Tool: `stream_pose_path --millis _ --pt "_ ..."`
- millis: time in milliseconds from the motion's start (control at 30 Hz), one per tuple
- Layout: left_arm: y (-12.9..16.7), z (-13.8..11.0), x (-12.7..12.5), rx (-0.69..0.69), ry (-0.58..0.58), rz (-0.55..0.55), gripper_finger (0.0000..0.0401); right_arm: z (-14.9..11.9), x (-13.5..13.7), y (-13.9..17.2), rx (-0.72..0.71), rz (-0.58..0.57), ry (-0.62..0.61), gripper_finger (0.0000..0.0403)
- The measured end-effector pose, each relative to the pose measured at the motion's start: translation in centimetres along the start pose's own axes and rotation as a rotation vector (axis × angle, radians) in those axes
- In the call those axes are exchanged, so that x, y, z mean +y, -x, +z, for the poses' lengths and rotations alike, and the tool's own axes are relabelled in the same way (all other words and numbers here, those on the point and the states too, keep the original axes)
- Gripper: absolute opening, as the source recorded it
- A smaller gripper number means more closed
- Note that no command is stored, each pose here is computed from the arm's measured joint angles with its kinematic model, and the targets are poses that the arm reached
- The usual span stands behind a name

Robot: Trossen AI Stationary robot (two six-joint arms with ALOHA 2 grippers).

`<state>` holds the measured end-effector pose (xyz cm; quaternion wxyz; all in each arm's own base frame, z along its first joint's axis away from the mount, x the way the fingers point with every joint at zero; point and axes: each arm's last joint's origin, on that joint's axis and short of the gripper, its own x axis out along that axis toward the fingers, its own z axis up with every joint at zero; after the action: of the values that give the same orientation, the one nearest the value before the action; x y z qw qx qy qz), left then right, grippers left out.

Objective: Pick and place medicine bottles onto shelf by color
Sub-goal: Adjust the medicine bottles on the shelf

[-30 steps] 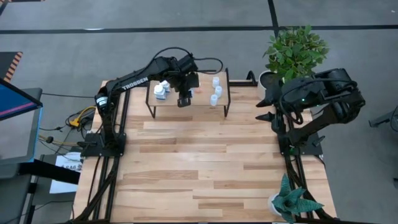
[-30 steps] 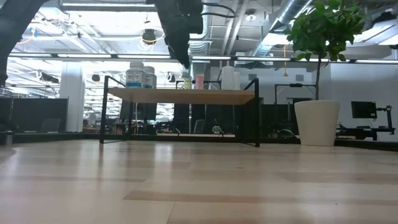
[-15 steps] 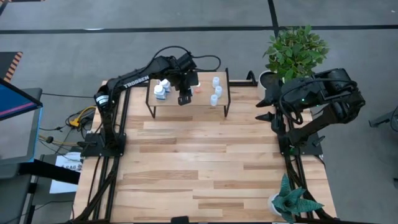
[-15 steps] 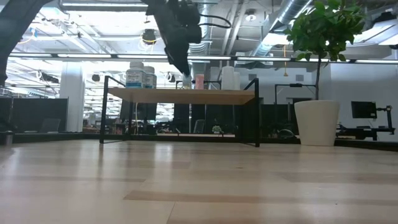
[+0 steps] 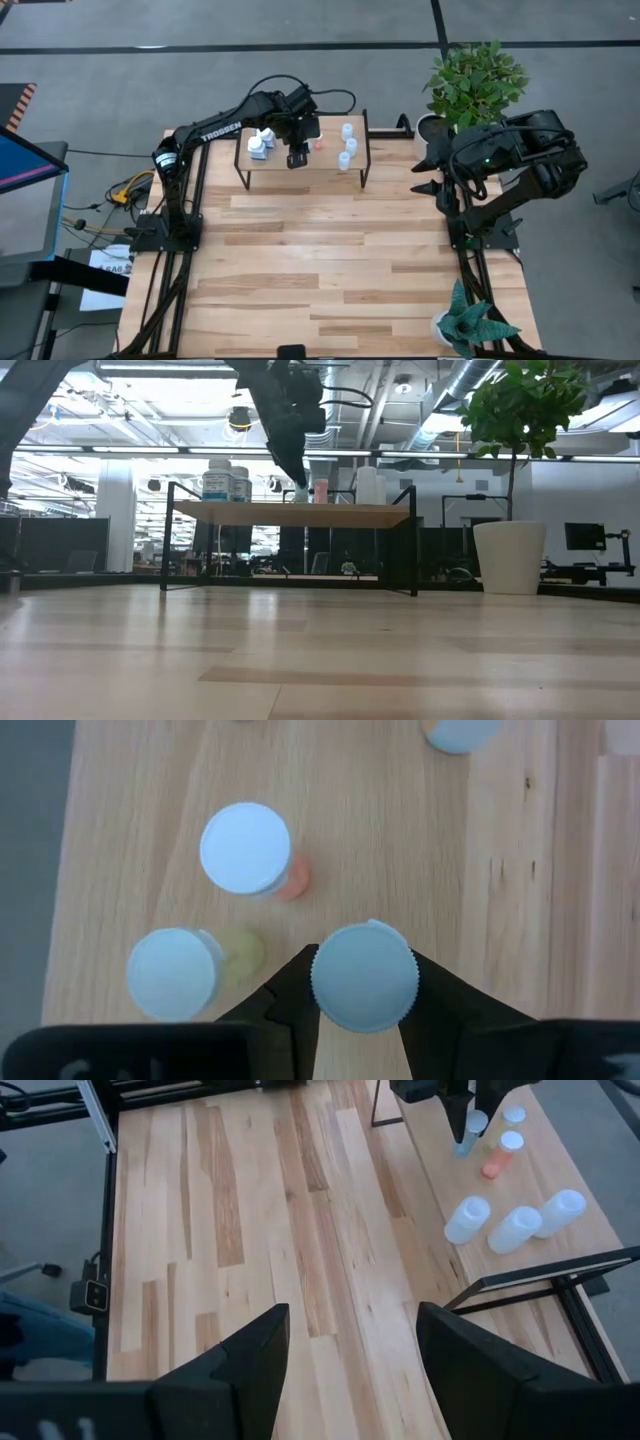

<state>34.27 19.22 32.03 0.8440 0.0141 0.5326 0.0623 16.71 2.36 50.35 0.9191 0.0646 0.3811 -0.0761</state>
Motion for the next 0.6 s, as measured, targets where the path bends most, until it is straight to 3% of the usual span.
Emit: stream_pose_path --millis 600 --pt "-0.06 0.04 0.16 0.0 -0.014 0.019 0.0092 0.0 0.0 0.0 0.0 0.0 0.0 0.0239"
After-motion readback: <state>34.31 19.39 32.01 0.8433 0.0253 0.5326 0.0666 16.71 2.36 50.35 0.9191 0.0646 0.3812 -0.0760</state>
